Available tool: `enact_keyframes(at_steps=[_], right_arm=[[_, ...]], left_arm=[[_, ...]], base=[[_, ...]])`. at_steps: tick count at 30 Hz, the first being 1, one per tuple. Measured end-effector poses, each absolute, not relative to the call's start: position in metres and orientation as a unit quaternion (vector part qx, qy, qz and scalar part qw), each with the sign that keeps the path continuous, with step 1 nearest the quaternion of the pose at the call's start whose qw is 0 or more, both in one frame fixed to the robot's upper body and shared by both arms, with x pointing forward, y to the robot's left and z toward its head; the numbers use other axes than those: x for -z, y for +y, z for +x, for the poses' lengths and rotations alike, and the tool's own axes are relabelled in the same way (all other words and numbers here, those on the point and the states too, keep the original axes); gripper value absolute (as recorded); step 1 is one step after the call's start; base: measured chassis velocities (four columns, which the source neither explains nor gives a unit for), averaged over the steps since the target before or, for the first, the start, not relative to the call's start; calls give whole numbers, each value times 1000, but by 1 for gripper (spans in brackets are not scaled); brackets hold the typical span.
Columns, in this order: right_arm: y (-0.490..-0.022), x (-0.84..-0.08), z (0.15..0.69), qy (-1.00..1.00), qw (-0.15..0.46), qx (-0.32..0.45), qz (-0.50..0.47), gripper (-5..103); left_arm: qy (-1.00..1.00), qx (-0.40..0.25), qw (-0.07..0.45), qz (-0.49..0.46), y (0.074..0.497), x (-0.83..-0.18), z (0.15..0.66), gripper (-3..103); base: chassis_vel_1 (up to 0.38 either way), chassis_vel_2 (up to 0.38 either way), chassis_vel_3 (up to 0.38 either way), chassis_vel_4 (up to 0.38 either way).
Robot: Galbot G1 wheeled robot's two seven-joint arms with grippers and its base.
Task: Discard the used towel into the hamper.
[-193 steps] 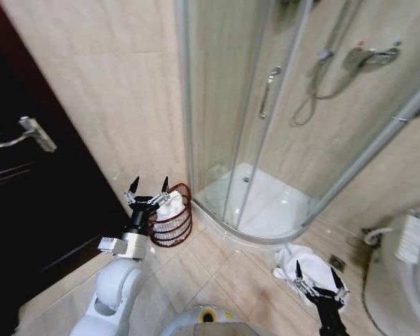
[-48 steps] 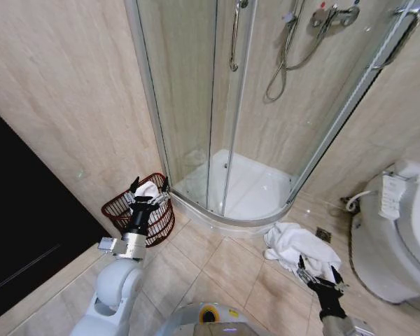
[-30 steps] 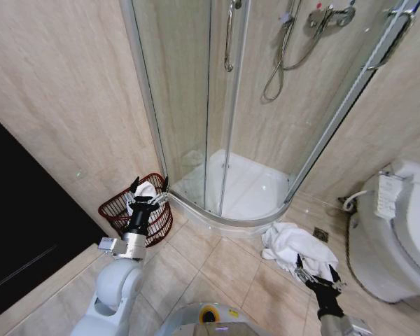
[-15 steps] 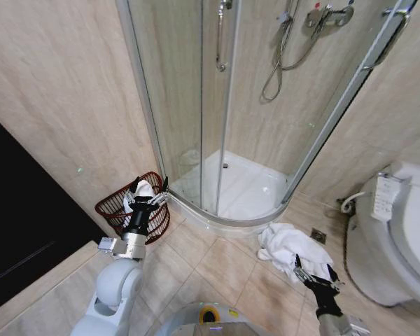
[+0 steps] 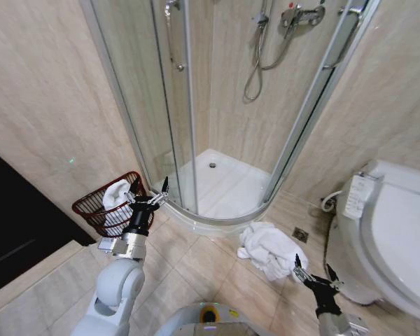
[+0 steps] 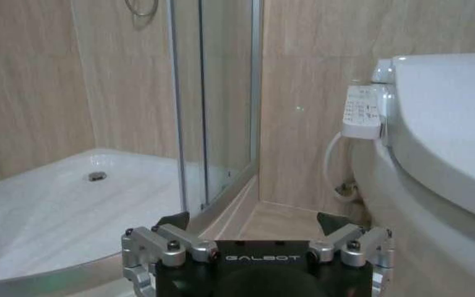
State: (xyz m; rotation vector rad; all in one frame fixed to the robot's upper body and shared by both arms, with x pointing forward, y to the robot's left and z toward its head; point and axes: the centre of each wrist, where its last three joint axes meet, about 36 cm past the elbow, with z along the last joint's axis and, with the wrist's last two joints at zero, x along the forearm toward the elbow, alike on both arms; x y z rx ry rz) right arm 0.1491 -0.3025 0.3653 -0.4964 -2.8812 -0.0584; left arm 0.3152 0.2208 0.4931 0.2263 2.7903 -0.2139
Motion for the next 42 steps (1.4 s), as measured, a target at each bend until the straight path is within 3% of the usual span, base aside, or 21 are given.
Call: enact_keyframes(at_steps=[35,42], right_arm=[[-314,-357,157,-981,104,17,-161,100],[-346,-368,163,-989,47,-52,-130,100]], left_arm=[[980,75,166,79,221,-493,315,100],[980,75,166,79,221,-493,315,100]], base=[[-4,19,7,-15],[0,0,0,0]])
